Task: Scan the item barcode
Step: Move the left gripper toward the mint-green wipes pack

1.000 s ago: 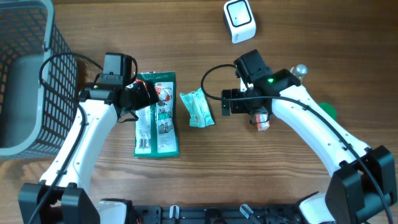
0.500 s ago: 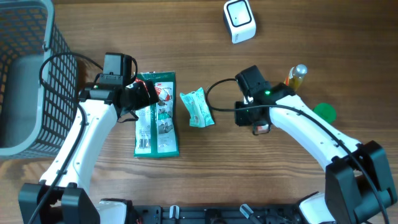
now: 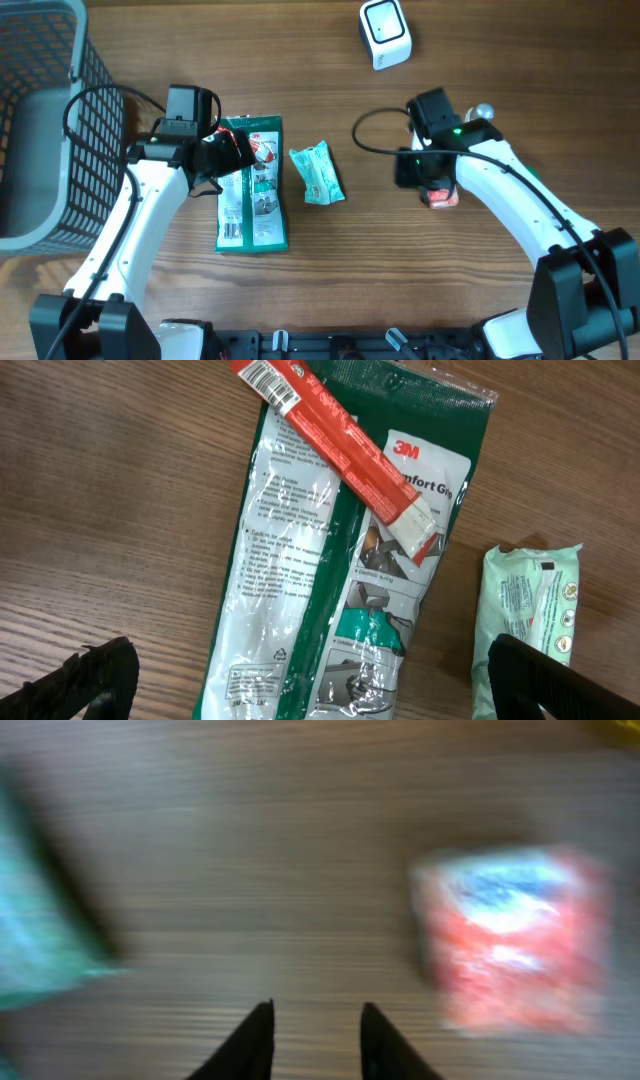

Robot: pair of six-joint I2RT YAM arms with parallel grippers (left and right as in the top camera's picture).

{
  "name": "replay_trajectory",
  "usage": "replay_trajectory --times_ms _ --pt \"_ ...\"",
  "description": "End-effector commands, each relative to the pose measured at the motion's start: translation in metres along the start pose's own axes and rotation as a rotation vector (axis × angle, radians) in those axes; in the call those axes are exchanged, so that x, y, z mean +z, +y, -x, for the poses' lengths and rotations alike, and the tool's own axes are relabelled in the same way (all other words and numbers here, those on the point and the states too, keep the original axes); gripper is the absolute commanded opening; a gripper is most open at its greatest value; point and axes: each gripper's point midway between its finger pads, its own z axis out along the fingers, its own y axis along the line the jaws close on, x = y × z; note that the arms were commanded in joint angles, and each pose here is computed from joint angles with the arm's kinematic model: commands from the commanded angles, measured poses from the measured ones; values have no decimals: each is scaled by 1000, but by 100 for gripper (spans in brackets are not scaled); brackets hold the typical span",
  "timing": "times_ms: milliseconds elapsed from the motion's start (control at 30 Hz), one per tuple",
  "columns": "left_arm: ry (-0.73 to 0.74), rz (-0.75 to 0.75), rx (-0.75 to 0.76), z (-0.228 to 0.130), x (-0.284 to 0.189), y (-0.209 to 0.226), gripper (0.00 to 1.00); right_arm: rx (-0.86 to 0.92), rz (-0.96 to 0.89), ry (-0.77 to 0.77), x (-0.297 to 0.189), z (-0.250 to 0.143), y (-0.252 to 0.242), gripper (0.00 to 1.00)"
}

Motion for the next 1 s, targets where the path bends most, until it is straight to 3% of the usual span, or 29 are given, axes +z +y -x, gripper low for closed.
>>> replay_trajectory --times_ms 0,133,200,467,667,700,767,800,833,867,967 --pt "-12 8 -1 4 -1 2 100 -97 355 34 -13 -2 75 34" --pt "-12 8 -1 4 -1 2 100 -217 406 -62 -14 0 123 36" --pt "-12 8 -1 4 -1 2 100 -182 346 -105 -10 1 130 40" --pt "-11 5 -4 4 -1 2 100 -165 206 -167 1 3 116 44" --pt "-8 -156 -32 8 -3 -28 98 -150 170 -156 6 1 103 45" --pt "19 -202 -26 3 -5 -37 88 -140 160 -149 6 2 98 45" --pt "60 -254 -7 -8 -6 -50 48 -116 146 -140 7 4 89 45" --pt "84 -267 18 -19 -4 -58 35 -105 140 -139 7 6 85 47" --pt "103 -268 41 -28 -1 -63 12 -104 135 -137 7 7 82 49" --pt "128 -263 51 -39 2 -69 5 -118 131 -137 7 7 80 50" --pt "190 -211 125 -72 19 -85 9 -104 115 -129 7 8 72 53"
